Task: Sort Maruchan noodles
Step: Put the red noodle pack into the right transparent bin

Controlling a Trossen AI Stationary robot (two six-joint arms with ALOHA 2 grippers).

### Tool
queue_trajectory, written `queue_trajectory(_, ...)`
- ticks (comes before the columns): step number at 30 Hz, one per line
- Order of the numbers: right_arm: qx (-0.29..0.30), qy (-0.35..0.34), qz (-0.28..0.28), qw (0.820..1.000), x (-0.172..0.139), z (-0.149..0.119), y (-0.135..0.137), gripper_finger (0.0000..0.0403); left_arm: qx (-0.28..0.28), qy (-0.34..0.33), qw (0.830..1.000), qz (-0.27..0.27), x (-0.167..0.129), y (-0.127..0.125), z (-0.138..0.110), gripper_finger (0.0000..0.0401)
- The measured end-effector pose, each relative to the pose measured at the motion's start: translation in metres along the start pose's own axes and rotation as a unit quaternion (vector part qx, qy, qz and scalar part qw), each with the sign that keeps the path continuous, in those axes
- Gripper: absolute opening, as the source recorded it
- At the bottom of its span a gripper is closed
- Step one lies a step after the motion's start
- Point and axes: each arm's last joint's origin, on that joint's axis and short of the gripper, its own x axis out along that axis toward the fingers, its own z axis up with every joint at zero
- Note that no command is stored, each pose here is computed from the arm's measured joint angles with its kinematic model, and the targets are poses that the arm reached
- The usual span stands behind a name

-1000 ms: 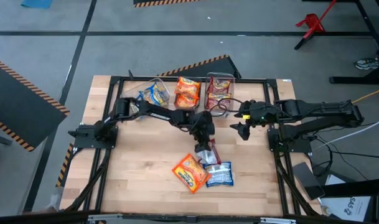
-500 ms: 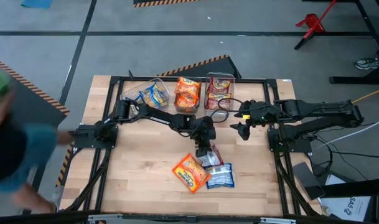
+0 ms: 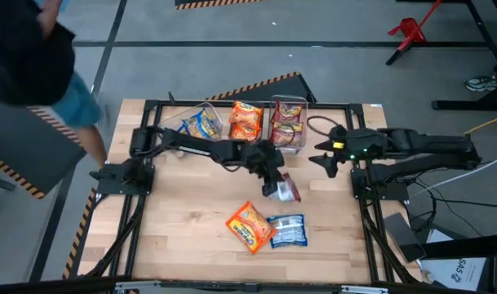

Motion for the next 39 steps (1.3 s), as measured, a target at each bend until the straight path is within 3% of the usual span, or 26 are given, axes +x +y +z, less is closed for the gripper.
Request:
queue_trajectory(4,0.022,-0.038,-0.01,0.999,-0.013,0.001,-0.005,0.0278,0.025,-0.06,0.996,0.065,-0.029,0.0,0.024,0.0007)
queue_trajectory(8,0.039,-0.077,-0.028,0.996,-0.024,0.002,-0.009,0.0278,0.065,-0.115,0.981,0.145,-0.056,0.011,0.05,0.0007)
queue_trajectory(14,0.056,-0.111,-0.061,0.99,-0.029,0.003,-0.013,0.0278,0.146,-0.156,0.932,0.292,-0.084,0.04,0.088,0.0006)
queue_trajectory(18,0.063,-0.122,-0.077,0.988,-0.028,0.003,-0.014,0.0278,0.173,-0.15,0.9,0.371,-0.095,0.068,0.097,0.0006)
queue_trajectory(25,0.077,-0.136,-0.109,0.982,-0.023,0.005,-0.014,0.0278,0.225,-0.132,0.865,0.429,-0.106,0.113,0.103,0.0006)
queue_trajectory(31,0.091,-0.148,-0.131,0.976,-0.021,0.005,-0.014,0.0278,0.214,-0.109,0.844,0.479,-0.094,0.137,0.096,0.0006)
queue_trajectory(35,0.1,-0.153,-0.144,0.973,-0.019,0.006,-0.014,0.0278,0.244,-0.109,0.843,0.466,-0.078,0.142,0.093,0.0006)
queue_trajectory(39,0.092,-0.15,-0.149,0.973,-0.017,0.005,-0.014,0.0278,0.284,-0.108,0.83,0.467,-0.058,0.146,0.088,0.0006)
